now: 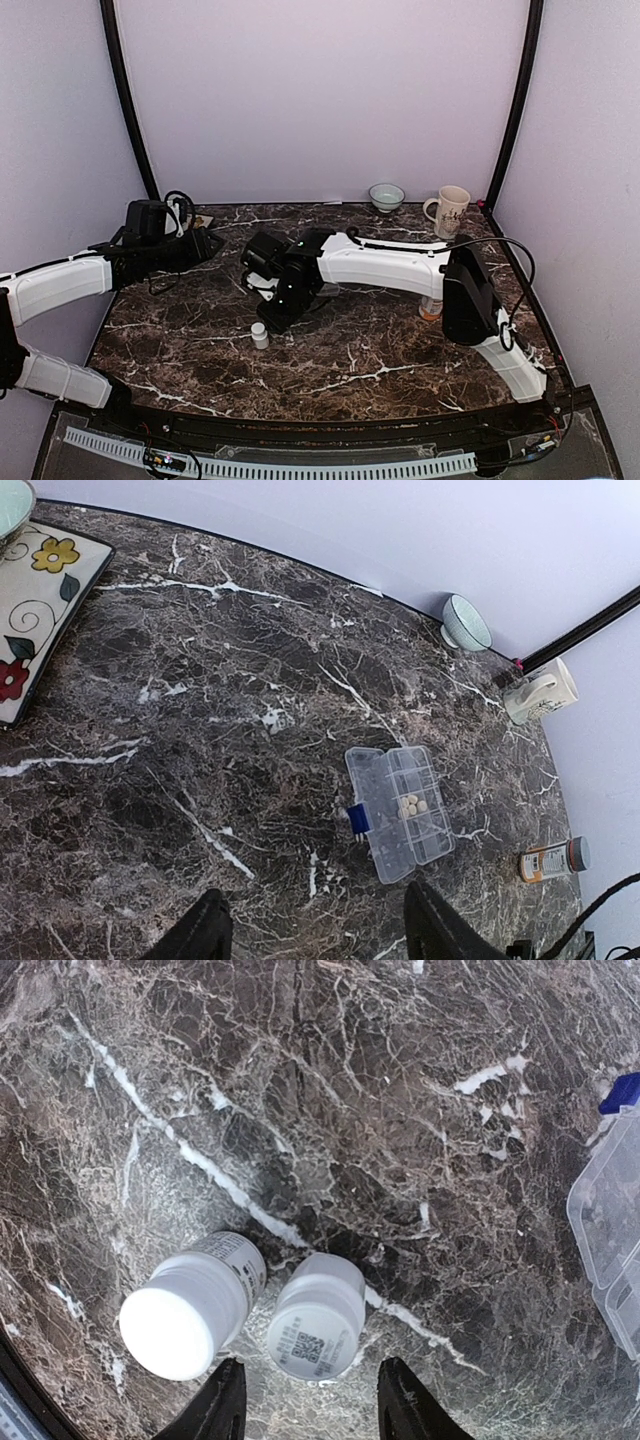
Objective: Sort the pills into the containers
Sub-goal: Pick up the pill bottle from the center of the board.
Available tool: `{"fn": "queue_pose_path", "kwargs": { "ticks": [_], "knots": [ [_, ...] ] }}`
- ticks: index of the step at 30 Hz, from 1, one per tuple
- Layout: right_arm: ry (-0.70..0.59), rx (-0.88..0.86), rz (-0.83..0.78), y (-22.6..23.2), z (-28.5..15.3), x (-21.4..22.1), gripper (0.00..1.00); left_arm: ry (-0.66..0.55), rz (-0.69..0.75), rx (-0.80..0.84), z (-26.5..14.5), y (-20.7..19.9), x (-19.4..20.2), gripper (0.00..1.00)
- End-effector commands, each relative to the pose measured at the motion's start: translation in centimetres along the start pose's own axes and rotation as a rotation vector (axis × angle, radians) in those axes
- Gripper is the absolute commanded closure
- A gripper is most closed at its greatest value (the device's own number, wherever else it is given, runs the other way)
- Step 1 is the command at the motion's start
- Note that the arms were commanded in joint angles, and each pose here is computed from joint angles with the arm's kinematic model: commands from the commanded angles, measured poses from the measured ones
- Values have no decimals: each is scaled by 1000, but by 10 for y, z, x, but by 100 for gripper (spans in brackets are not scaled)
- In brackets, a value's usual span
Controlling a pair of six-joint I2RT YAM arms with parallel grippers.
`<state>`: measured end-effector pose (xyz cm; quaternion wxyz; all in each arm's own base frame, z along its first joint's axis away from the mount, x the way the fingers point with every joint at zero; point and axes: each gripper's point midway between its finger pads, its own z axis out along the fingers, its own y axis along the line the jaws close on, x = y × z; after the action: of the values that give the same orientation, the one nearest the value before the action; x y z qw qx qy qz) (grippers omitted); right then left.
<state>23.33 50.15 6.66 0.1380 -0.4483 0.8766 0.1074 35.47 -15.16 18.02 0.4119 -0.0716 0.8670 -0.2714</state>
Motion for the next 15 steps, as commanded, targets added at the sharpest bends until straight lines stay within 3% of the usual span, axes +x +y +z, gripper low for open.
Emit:
{"fn": "queue_pose_path", "kwargs": {
  "ticks": [1, 15],
  "knots": [
    [-11, 7, -13, -1, 1, -7, 54, -18, 1, 14, 0, -1, -5, 39],
    [-14, 8, -26, -4, 4, -11, 56, -19, -3, 16, 3, -1, -9, 39]
  ]
}}
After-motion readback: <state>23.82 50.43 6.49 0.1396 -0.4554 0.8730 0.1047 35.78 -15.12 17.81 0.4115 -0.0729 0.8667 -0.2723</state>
